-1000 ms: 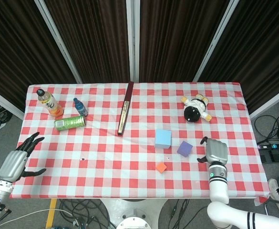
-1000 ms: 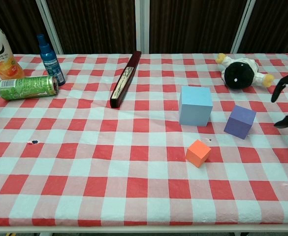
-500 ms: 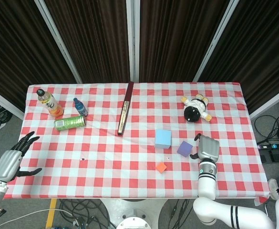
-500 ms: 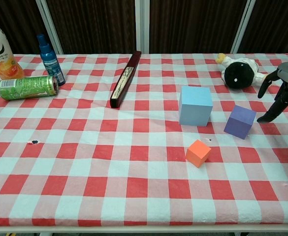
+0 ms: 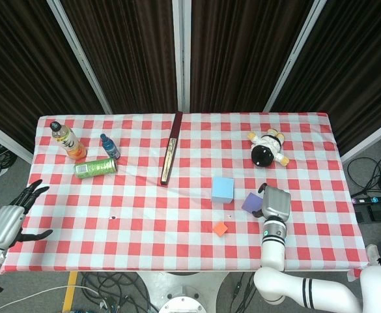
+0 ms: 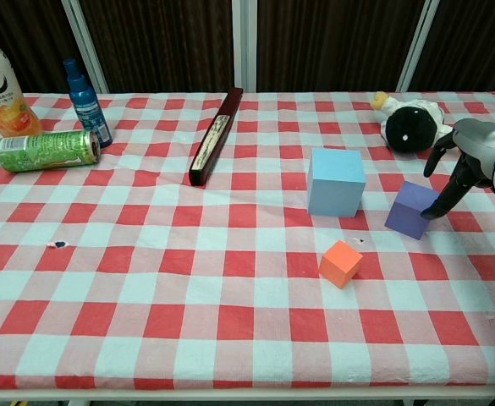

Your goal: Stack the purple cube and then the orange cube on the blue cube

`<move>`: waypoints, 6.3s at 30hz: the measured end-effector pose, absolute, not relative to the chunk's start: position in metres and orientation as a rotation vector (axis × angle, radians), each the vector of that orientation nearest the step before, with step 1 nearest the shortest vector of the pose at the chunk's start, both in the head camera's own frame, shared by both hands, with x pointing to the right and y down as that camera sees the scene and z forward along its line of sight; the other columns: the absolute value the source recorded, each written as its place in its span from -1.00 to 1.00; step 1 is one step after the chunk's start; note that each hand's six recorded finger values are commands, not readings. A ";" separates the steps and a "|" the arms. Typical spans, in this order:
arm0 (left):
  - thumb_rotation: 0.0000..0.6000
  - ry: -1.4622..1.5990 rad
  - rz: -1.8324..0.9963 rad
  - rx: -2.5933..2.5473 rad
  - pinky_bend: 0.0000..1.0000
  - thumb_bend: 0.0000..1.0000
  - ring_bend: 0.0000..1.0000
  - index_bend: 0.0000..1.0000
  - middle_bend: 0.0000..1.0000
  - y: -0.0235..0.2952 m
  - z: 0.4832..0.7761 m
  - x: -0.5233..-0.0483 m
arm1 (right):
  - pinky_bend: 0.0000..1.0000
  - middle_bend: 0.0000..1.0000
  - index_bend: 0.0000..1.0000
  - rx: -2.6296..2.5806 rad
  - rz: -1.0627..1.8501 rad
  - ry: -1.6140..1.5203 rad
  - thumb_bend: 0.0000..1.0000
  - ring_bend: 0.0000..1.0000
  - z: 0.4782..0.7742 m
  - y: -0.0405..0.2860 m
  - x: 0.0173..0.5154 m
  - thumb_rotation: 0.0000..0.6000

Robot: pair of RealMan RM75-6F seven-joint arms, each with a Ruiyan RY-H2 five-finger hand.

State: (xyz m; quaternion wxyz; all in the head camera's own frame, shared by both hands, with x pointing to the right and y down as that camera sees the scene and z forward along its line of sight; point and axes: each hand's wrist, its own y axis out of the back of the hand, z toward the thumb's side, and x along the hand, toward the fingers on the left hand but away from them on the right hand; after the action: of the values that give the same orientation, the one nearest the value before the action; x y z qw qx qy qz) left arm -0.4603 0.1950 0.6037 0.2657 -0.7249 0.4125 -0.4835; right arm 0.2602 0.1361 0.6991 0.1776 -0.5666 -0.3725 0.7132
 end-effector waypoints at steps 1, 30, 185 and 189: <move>1.00 1.115 -1.306 -1.959 -0.51 -1.00 -0.80 -0.68 -0.78 0.195 0.604 -0.461 | 0.63 0.97 -0.23 -1.601 2.020 -1.054 -1.00 0.81 0.700 0.136 0.260 1.00; 1.00 1.116 -1.306 -2.004 -0.51 -1.00 -0.80 -0.68 -0.78 0.203 0.607 -0.463 | 0.66 1.00 0.02 -1.583 2.047 -1.007 -1.00 0.88 0.723 0.132 0.249 1.00; 1.00 1.061 -1.336 -1.923 -0.51 -1.00 -0.80 -0.68 -0.78 0.195 0.606 -0.458 | 0.67 1.00 -0.22 -1.837 1.223 -0.060 -0.92 0.91 0.617 0.124 0.166 1.00; 1.00 1.048 -1.344 -1.889 -0.51 -1.00 -0.80 -0.68 -0.78 0.195 0.607 -0.461 | 0.67 1.00 -0.21 -1.849 1.234 -0.002 -0.92 0.91 0.631 0.131 0.164 1.00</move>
State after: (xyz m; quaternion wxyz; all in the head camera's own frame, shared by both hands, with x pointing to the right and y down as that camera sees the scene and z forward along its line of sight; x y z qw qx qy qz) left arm -0.4609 0.1947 0.6068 0.2946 -0.7095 0.3937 -0.5048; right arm 0.1645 0.1312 0.6309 0.4435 -0.7456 -0.0010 0.4974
